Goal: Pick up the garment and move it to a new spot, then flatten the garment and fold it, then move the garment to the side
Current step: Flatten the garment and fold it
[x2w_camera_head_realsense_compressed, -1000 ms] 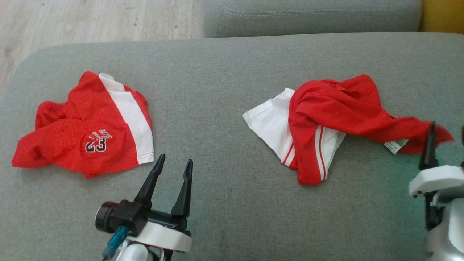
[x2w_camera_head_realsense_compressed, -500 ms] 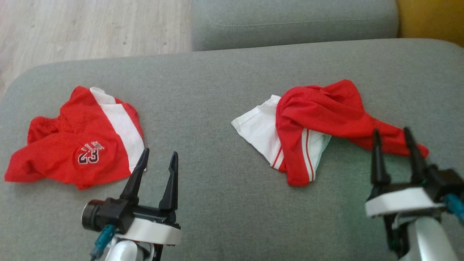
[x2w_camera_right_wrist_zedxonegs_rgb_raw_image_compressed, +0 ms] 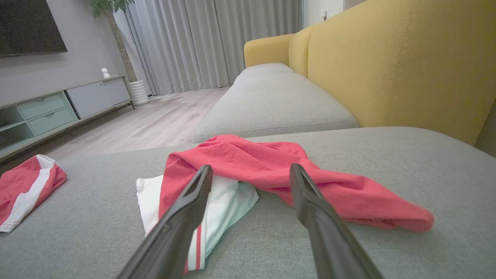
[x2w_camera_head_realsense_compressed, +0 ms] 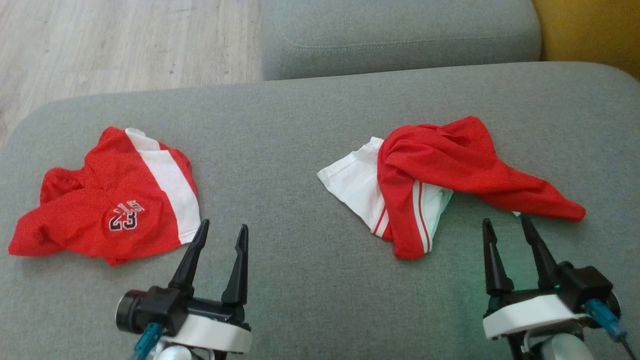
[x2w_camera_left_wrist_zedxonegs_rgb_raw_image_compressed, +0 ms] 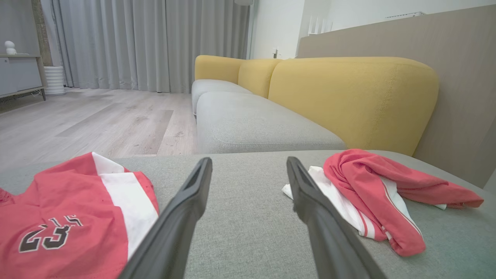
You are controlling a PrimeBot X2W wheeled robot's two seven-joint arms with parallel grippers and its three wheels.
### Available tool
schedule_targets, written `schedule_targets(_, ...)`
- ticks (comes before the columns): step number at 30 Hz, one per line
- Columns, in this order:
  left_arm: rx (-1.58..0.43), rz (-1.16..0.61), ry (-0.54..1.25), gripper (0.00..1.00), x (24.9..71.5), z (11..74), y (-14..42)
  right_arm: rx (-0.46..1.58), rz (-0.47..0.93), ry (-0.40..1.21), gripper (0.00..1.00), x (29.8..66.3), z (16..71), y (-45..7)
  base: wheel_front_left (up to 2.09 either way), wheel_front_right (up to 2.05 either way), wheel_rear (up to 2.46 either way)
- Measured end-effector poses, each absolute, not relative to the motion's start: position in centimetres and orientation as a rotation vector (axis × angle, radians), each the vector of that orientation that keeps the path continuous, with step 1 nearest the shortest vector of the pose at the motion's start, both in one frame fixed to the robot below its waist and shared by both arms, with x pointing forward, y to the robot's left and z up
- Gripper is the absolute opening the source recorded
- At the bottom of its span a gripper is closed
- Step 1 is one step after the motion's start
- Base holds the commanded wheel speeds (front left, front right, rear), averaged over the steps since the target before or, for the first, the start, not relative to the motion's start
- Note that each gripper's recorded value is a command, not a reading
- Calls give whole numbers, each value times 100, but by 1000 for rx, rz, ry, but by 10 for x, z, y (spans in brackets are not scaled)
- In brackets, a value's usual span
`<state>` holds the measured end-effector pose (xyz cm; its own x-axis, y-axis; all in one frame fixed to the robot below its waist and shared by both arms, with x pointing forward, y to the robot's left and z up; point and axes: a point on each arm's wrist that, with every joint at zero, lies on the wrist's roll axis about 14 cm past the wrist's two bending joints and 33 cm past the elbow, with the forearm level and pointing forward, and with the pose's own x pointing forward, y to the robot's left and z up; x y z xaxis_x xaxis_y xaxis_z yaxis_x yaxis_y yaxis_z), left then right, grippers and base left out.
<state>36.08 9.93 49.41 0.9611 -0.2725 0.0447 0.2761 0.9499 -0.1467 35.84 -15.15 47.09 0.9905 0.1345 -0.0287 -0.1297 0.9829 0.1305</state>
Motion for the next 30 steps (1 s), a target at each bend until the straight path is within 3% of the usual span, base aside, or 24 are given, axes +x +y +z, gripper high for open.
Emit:
schedule_targets(24, -159, -204, 38, 100, 358, 473, 121, 168, 379, 437, 100, 358, 369, -64, 0, 0, 0)
schedule_targets(29, -164, -199, 38, 100, 361, 474, 123, 138, 391, 435, 100, 369, 367, -62, 0, 0, 0)
schedule_targets(30, -164, -199, 41, 100, 361, 473, 123, 143, 390, 433, 68, 370, 368, -62, 0, 0, 0)
